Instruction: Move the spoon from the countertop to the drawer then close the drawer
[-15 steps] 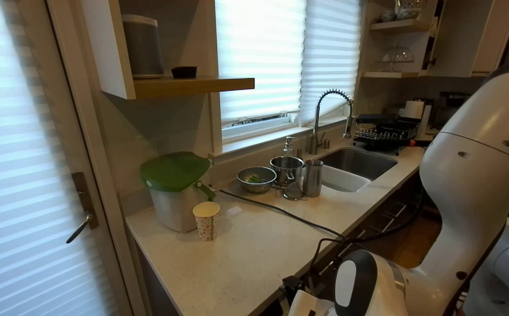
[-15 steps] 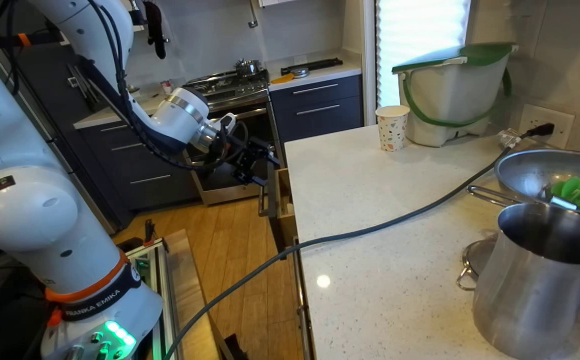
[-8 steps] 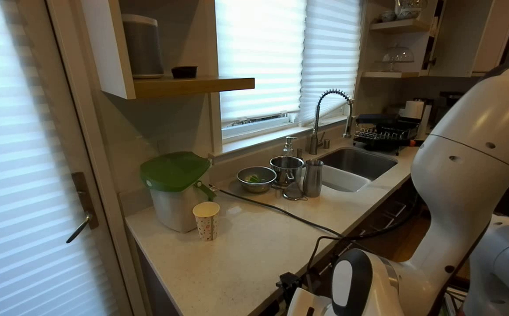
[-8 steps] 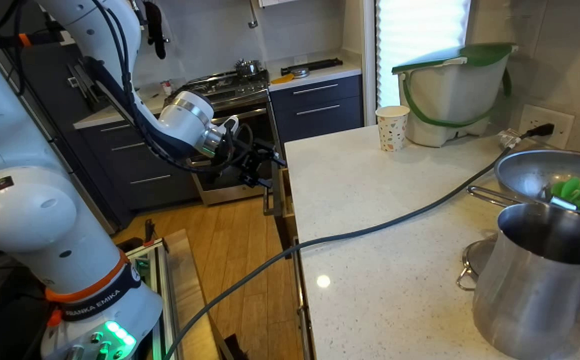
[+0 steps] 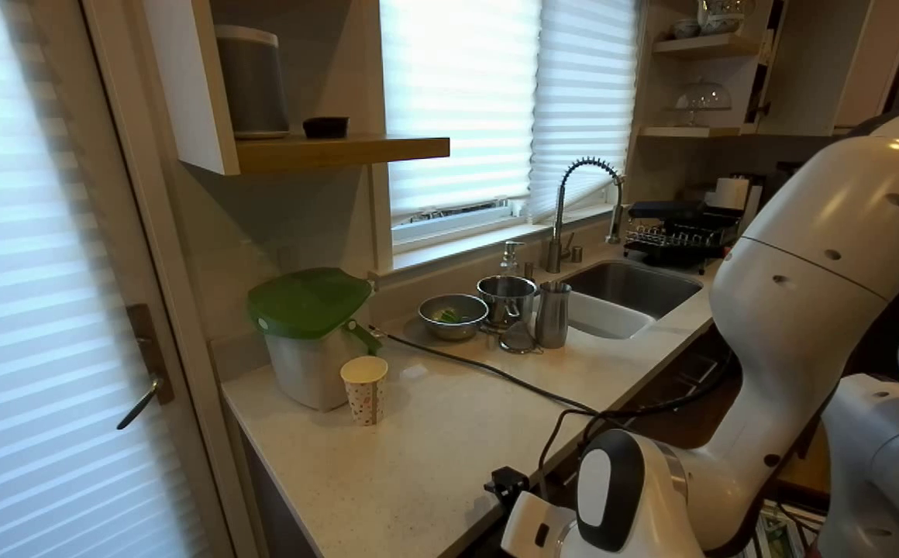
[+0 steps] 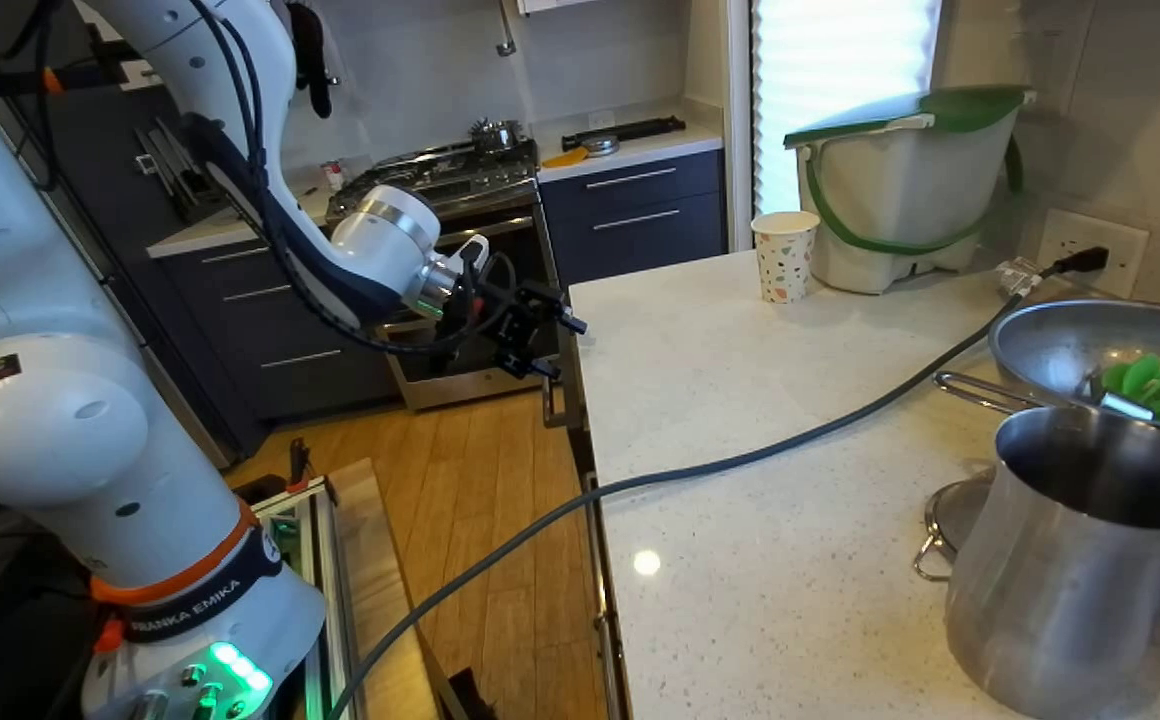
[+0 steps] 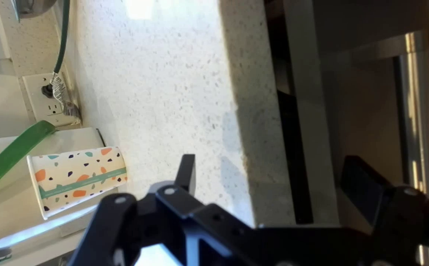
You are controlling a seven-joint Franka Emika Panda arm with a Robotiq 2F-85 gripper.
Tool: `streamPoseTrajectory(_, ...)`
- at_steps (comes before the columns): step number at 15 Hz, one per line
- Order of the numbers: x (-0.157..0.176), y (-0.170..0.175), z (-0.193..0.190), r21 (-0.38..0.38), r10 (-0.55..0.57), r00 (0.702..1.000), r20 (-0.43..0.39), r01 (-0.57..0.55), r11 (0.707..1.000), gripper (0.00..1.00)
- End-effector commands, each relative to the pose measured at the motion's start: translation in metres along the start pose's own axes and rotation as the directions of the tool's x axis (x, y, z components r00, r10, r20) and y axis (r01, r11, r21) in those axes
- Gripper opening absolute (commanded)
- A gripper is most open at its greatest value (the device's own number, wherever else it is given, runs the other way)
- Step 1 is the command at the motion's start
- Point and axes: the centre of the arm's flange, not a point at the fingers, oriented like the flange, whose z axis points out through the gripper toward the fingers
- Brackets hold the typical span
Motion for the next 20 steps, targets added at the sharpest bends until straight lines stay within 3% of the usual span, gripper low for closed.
streamPoseTrajectory(1, -0.006, 0.006, 0.008, 0.008, 0.044, 0.999, 0.013, -0.044, 0.999, 1.0)
streamPoseTrajectory(7, -0.008, 0.047, -0.019, 0.057, 0.183, 0.981, 0.066, -0.186, 0.981, 1.0)
streamPoseTrajectory(10, -0.009, 0.071, -0.036, 0.118, 0.269, 0.957, 0.109, -0.281, 0.953, 1.0)
streamPoseTrajectory(13, -0.011, 0.097, -0.049, 0.204, 0.381, 0.905, 0.187, -0.415, 0.886, 1.0)
streamPoseTrajectory(15, -0.011, 0.113, -0.058, 0.267, 0.444, 0.863, 0.24, -0.499, 0.825, 1.0)
streamPoseTrajectory(20, -0.016, 0.142, -0.073, 0.349, 0.556, 0.726, 0.404, -0.684, 0.641, 1.0)
